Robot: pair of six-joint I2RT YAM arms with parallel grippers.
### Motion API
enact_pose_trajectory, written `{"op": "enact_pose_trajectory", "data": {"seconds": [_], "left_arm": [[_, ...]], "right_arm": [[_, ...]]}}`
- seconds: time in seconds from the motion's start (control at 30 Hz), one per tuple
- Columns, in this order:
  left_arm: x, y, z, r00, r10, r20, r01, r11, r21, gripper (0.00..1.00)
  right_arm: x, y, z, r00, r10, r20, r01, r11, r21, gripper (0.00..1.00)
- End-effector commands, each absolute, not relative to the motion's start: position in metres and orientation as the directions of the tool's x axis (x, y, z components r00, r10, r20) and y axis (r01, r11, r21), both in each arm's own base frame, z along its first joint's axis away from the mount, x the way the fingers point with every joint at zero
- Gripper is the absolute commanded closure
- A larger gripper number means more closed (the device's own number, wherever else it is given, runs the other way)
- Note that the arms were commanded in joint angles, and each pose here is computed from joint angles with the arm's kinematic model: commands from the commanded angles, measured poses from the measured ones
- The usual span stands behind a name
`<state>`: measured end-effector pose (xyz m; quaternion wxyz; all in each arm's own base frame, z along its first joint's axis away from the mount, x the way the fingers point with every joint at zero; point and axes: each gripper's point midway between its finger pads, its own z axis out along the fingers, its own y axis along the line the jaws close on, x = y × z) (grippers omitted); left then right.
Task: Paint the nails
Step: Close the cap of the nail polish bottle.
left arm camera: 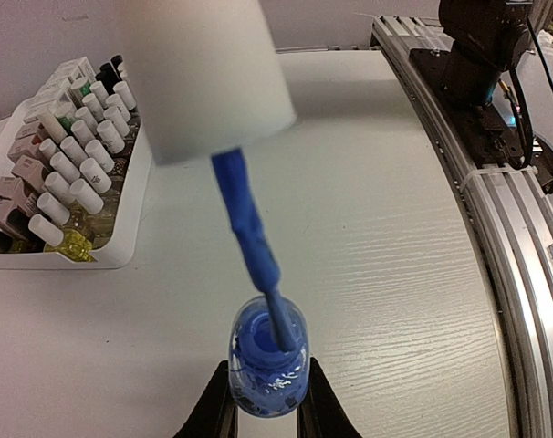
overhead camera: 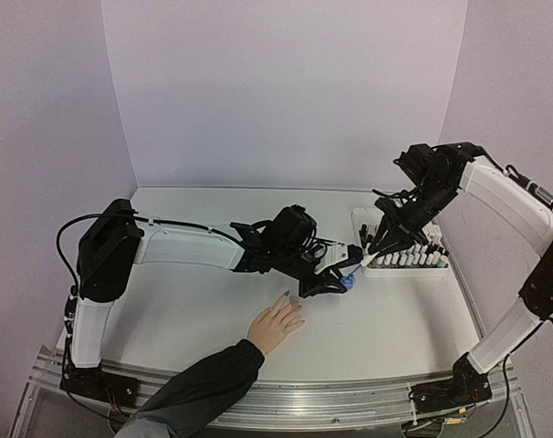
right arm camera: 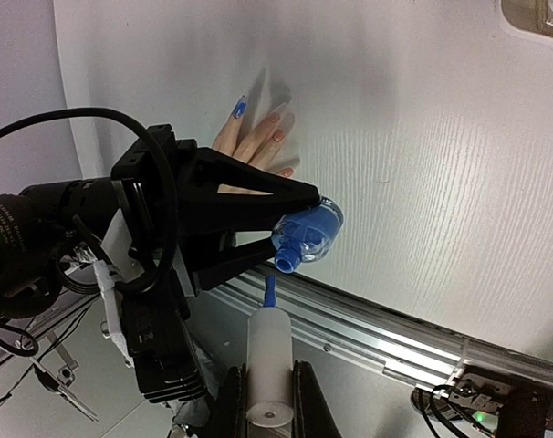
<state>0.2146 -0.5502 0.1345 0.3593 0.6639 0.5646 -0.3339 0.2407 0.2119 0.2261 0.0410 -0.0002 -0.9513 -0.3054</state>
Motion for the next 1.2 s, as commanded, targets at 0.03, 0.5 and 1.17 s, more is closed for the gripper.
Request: {"op": "enact_pose_trajectory", "data": {"seconds": [0.03,0.5,1.17], "left_arm": [[0.219,-0.555,0.164,0.17,0.458,-0.873,0.985,-0.1,0.139,1.0],[0.22,-0.557,0.162,0.166,0.461,-0.871,0.986,-0.098,0.137,1.0],[0.226,-0.557,0.16,0.162,0.477,-0.864,0.987,-0.087,0.137,1.0]], "right_arm": [[0.243,0.213,0.221,-0.996,-0.034,0.088,0.022,0.823,0.568,1.0],[0.241,0.208,0.211,-0.995,-0.036,0.098,0.022,0.841,0.54,1.0],[0.242,0.218,0.201,-0.99,-0.039,0.135,0.045,0.823,0.567,1.0]]}}
